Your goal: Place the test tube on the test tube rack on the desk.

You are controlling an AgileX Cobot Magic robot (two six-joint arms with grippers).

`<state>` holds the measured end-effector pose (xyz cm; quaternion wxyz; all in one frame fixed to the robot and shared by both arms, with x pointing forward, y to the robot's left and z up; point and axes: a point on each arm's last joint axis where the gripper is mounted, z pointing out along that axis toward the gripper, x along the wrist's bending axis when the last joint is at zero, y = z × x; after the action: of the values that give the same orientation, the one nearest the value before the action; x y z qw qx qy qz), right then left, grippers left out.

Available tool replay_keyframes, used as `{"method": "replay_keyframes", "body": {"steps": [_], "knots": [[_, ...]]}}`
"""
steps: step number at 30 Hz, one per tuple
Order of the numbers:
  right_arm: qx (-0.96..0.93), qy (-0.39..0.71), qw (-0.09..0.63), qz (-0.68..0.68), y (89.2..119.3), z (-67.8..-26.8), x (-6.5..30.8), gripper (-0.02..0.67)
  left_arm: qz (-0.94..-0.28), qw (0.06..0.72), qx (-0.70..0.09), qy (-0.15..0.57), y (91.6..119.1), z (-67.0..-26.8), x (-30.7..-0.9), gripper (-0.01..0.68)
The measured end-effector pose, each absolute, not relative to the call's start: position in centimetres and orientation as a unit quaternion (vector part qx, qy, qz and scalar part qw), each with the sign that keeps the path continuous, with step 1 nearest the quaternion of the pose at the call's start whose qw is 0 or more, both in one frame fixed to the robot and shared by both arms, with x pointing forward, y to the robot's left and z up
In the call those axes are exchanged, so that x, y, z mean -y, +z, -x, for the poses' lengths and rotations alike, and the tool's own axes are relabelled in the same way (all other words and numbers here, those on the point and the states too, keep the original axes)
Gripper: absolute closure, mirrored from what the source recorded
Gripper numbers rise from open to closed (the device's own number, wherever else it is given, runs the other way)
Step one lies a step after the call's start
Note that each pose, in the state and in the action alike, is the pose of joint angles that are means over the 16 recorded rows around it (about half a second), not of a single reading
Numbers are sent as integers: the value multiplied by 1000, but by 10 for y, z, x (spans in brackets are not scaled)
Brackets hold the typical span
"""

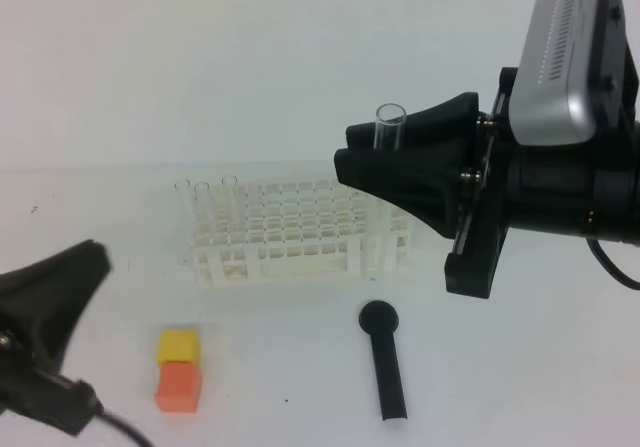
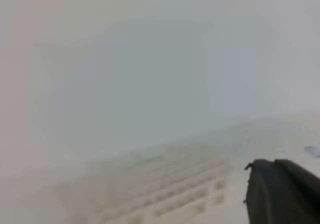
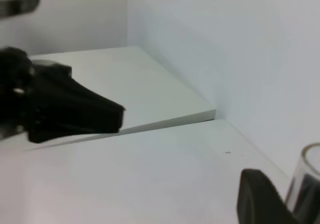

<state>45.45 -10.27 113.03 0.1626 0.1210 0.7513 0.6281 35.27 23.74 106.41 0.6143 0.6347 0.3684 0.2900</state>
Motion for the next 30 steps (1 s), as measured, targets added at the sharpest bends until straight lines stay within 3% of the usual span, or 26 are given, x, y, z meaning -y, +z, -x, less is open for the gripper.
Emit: {"method": "replay_keyframes", "body": {"steps": [11, 19, 30], "knots": [[-751, 630, 156, -123, 1130, -454, 102, 529, -631, 522, -476, 321, 1005, -344, -261, 674], [-750, 633, 149, -121, 1131, -453, 102, 529, -615, 531, -474, 338, 980, -321, -270, 674], [-752, 626, 159, -130, 1130, -455, 103, 529, -592, 536, -458, 391, 970, -308, -279, 674]]}}
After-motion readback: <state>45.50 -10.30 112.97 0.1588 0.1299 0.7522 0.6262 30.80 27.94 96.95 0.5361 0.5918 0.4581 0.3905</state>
